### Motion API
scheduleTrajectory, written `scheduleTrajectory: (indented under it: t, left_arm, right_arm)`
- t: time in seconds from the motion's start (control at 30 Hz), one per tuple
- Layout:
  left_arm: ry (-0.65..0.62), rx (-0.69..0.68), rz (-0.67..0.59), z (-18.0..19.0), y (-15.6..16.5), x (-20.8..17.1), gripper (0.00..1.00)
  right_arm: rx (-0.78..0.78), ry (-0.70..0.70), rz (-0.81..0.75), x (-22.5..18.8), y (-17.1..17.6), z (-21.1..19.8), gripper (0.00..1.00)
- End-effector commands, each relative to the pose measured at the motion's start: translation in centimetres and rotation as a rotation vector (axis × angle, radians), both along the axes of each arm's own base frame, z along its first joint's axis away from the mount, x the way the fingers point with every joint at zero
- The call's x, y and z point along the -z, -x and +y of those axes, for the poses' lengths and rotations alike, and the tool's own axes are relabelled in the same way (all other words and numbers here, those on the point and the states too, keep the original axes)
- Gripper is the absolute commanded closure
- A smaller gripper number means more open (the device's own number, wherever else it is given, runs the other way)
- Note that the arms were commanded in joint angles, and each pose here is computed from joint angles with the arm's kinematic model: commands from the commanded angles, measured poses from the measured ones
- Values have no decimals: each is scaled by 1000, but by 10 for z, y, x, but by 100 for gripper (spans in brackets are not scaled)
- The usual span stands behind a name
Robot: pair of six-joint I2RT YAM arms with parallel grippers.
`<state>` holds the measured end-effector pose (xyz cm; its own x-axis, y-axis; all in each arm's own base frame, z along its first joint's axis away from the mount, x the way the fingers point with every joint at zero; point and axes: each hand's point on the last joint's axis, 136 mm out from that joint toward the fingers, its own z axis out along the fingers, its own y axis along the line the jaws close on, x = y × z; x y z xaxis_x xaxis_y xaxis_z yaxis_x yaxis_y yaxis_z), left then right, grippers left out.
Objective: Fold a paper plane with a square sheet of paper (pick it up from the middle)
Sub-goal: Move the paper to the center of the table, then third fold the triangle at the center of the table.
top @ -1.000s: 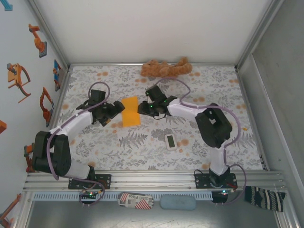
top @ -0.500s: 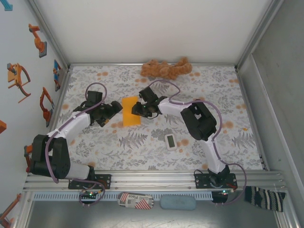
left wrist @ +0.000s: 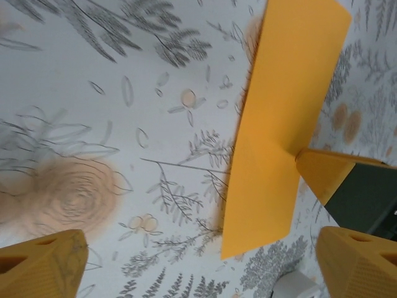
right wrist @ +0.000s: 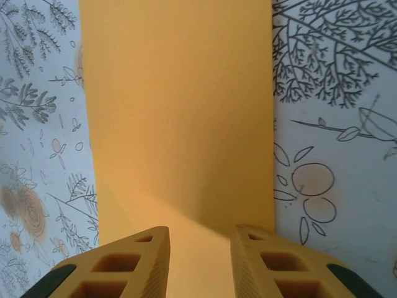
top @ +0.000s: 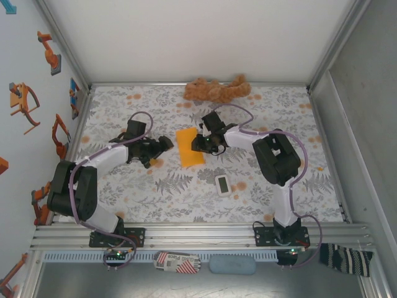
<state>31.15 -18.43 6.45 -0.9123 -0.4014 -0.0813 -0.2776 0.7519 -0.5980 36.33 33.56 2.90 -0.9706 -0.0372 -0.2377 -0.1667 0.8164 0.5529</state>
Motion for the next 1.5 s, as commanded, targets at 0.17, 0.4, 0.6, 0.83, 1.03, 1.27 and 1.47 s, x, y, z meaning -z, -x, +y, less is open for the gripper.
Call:
scheduleTrajectory:
  t: [0.17,0.4,0.6,0.83,1.03,1.27,1.47]
  left_arm:
    - [133,15,27,-37,-1,0,25]
    - [137,30,64,-47,2,11,47]
    - [146,47,88,-54,4,19,54]
    - [119,102,123,-58,9,26,63]
    - [125,121,137,-64,9,30,65]
    - [124,127,164,-69,13,35,68]
    - [125,125,172,-69,13,38,68]
  right_arm:
    - [22,-82,-28,-33,2,7,73]
    - [64,-58,18,-13,7,-5,75]
    - [92,-30,72,10,7,-11,77]
    - [119,6,105,25,10,-23,79]
    - [122,7,109,27,11,-24,80]
    - [125,4,109,28,11,-25,80]
    - [123,2,113,28,12,-24,80]
